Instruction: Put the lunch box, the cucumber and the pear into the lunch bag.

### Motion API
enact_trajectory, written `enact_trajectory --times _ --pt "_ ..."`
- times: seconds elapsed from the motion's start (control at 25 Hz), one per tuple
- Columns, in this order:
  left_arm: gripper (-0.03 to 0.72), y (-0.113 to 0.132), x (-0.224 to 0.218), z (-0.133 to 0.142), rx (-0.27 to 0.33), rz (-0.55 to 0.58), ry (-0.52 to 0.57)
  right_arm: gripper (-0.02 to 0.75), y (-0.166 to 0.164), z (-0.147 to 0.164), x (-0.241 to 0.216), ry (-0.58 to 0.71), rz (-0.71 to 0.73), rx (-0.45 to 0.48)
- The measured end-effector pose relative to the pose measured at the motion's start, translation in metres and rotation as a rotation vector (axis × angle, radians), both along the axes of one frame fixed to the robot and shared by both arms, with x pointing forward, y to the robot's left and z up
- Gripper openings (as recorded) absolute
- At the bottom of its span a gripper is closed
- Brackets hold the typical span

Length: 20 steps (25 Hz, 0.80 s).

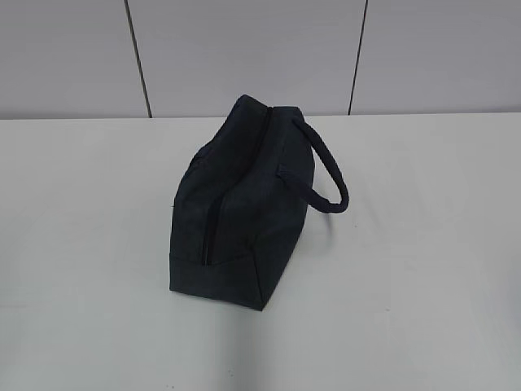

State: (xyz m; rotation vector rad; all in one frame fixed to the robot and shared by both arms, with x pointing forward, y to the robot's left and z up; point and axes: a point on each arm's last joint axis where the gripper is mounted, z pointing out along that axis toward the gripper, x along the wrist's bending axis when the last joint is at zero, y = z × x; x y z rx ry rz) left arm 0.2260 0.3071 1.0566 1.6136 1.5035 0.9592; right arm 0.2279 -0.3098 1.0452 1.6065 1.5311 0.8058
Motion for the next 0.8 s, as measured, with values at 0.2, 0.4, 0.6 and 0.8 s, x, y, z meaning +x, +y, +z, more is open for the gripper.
enact_trajectory --times 0.2,0.4,0.6,0.8 --pt "0.241 0.0000 0.0000 0.0000 0.000 0.000 0.000 0.391 0.0000 0.0000 0.0000 0.000 0.000 0.000" --pt "0.241 0.0000 0.0000 0.0000 0.000 0.000 0.000 0.391 0.0000 0.0000 0.0000 0.000 0.000 0.000" --pt "0.241 0.0000 0.0000 0.0000 0.000 0.000 0.000 0.391 0.0000 0.0000 0.0000 0.000 0.000 0.000" --pt "0.241 0.0000 0.0000 0.0000 0.000 0.000 0.000 0.391 0.0000 0.0000 0.0000 0.000 0.000 0.000"
